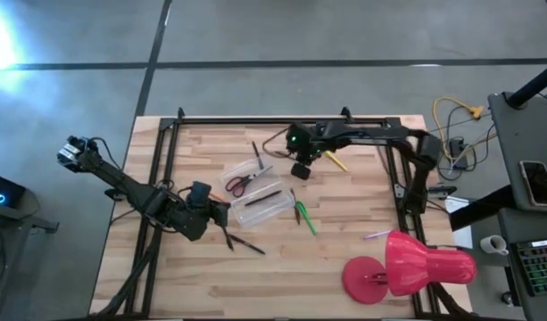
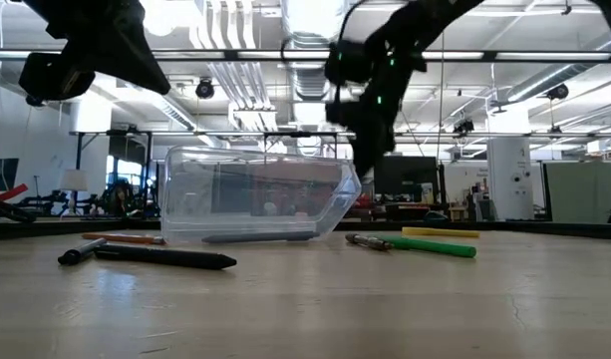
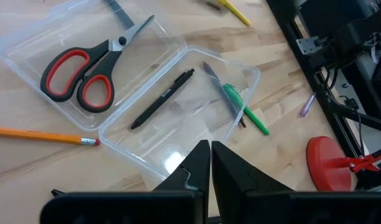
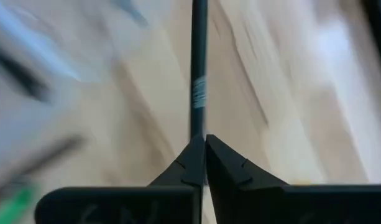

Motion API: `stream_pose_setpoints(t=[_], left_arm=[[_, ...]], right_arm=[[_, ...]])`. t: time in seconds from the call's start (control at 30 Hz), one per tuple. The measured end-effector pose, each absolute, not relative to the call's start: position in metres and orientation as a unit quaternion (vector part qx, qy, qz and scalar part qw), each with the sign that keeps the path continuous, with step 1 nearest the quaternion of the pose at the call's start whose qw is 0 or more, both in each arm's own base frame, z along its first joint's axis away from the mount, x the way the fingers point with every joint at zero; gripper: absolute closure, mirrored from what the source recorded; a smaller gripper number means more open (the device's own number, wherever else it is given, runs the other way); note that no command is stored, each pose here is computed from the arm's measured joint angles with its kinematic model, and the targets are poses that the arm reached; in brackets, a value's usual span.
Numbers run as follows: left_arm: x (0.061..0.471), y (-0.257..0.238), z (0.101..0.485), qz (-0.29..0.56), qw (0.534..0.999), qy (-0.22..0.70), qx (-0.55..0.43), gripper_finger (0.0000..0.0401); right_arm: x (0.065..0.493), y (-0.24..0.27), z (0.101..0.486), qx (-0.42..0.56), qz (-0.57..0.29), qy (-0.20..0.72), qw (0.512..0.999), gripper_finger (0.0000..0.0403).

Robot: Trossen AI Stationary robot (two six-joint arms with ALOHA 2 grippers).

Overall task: Pick & place school supplies into a supply box
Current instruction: Put the black ball pen into the stationery box, then put the black pen into the stationery box

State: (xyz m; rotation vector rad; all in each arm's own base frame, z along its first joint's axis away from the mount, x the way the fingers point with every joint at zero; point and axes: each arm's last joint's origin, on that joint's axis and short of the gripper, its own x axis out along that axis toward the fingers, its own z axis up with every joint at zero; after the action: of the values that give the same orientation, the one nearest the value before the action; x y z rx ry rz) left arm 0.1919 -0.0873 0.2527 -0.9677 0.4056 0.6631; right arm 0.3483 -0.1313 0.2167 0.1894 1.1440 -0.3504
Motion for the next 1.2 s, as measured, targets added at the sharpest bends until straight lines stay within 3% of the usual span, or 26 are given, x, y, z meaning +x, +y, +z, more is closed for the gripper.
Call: stream_pose_setpoints(t=[0.2,0.3,0.53,0.73,0.97,1.2], left_arm=[[0.192,-0.087,0.252,0.311,0.814,0.191,-0.452,0.0401],[0.192,-0.087,0.252,0.311,0.814,0.191,-0.452,0.0401],[0.192,-0.088,0.253,0.308,0.814,0.188,-0.455,0.0401],[0.193,-0.088,0.253,0.306,0.814,0.187,-0.457,0.0401],[0.193,-0.088,0.253,0.305,0.814,0.186,-0.458,0.0401],[0.193,-0.088,0.253,0.304,0.814,0.185,-0.459,0.0401]], right_arm=[[0.356,-0.105,0.26,0.045,-0.031,0.447,0.893,0.0397],[0.364,-0.096,0.248,0.053,-0.025,0.469,0.881,0.0397],[0.364,-0.097,0.221,0.037,-0.146,0.538,0.83,0.0395],[0.363,-0.108,0.199,0.078,-0.135,0.57,0.806,0.0391],[0.368,-0.112,0.166,0.163,-0.144,0.599,0.771,0.033],[0.374,-0.116,0.149,0.139,-0.189,0.602,0.763,0.0252]])
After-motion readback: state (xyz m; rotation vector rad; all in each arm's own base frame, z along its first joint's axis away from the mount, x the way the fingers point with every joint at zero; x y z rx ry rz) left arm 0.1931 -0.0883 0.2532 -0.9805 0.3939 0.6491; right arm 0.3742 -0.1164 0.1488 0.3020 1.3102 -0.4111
